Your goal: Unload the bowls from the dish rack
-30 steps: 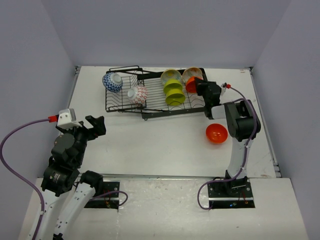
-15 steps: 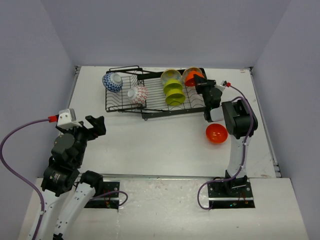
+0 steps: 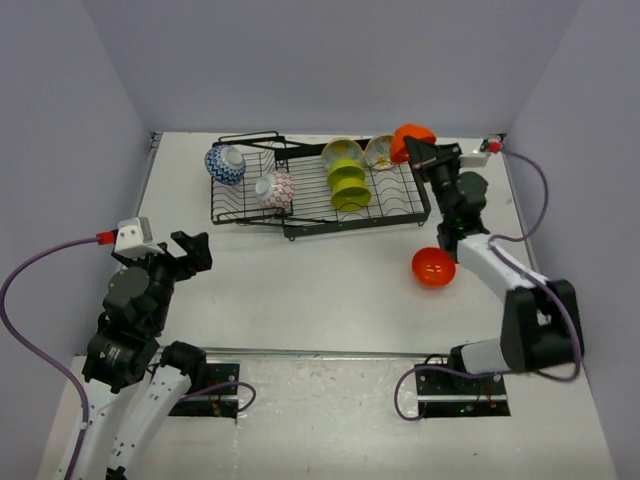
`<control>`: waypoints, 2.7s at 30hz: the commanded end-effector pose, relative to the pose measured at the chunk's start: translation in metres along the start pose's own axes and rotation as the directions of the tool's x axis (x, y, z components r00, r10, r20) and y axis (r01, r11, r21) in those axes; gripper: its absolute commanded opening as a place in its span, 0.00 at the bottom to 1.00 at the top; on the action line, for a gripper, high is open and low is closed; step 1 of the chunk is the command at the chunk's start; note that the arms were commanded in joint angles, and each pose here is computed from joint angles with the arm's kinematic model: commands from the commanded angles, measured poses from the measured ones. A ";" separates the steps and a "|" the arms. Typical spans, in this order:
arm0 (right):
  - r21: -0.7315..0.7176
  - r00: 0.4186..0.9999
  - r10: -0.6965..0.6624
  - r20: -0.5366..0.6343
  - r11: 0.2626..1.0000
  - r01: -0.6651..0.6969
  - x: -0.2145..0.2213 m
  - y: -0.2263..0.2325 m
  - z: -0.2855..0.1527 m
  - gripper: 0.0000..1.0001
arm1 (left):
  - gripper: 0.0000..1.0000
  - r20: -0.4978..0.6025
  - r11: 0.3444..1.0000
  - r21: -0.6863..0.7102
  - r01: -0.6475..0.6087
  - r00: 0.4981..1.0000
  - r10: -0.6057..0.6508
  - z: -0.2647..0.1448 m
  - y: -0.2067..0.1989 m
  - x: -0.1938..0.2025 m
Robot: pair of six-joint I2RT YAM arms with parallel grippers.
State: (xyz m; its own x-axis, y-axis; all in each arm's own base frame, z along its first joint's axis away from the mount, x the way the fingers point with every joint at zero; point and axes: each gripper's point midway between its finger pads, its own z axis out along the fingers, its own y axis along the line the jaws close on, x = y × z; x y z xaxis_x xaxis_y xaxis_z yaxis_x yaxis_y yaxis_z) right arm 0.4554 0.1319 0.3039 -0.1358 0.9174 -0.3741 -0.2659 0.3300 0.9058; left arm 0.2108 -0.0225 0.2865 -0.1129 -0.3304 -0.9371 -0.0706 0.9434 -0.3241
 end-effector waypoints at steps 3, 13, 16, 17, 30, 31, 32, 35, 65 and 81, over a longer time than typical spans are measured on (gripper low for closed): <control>0.217 0.877 -0.462 -0.134 0.850 0.481 -0.030 0.028 -0.063 0.00 | 1.00 0.026 1.000 0.020 -0.014 1.000 0.013 0.002 -0.004 -0.005; 0.471 0.614 -0.493 -0.616 0.394 0.789 -0.054 -0.030 -0.192 0.00 | 1.00 0.038 1.000 0.019 -0.008 0.999 0.007 -0.001 -0.003 -0.008; 0.445 0.549 -0.445 -0.707 0.323 0.835 -0.050 -0.042 -0.205 0.00 | 1.00 0.037 1.000 0.018 -0.008 0.999 0.008 -0.001 -0.003 -0.008; 0.428 0.519 -0.410 -0.750 0.297 0.854 -0.043 -0.052 -0.206 0.00 | 1.00 0.038 1.000 0.019 -0.008 0.999 0.007 -0.001 -0.003 -0.008; 0.204 0.210 -0.083 -0.974 0.080 0.976 0.024 -0.139 -0.223 0.00 | 1.00 0.074 1.000 0.031 0.005 0.997 -0.007 -0.009 -0.002 -0.015; 0.195 0.202 -0.080 -0.976 0.079 0.978 0.025 -0.142 -0.220 0.00 | 1.00 0.074 1.000 0.030 0.005 0.997 -0.008 -0.010 -0.002 -0.015; 0.187 0.193 -0.073 -0.979 0.081 0.979 0.028 -0.144 -0.219 0.00 | 1.00 0.077 1.000 0.029 0.006 0.997 -0.009 -0.010 -0.001 -0.016; 0.167 0.173 -0.053 -0.984 0.094 0.981 0.037 -0.150 -0.215 0.00 | 1.00 0.086 1.000 0.030 0.010 0.996 -0.012 -0.012 -0.001 -0.017; 0.113 0.114 0.005 -0.994 0.136 0.984 0.070 -0.173 -0.229 0.14 | 1.00 0.107 0.999 0.024 0.023 0.994 -0.025 -0.017 0.002 -0.021; 0.143 0.169 -0.120 -0.978 0.203 0.969 0.051 -0.121 -0.220 0.48 | 1.00 0.096 1.000 0.024 0.017 0.995 -0.020 -0.015 0.001 -0.019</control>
State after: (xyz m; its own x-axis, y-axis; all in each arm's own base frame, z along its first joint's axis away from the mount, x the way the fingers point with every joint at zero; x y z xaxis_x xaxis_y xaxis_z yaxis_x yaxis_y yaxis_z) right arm 0.2676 0.0843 0.0909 -0.9599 -0.1000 -0.2619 -0.0450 0.9771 -0.2080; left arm 0.1958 -0.0145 0.3021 -0.0295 -0.3564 -0.9339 -0.0582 0.9333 -0.3544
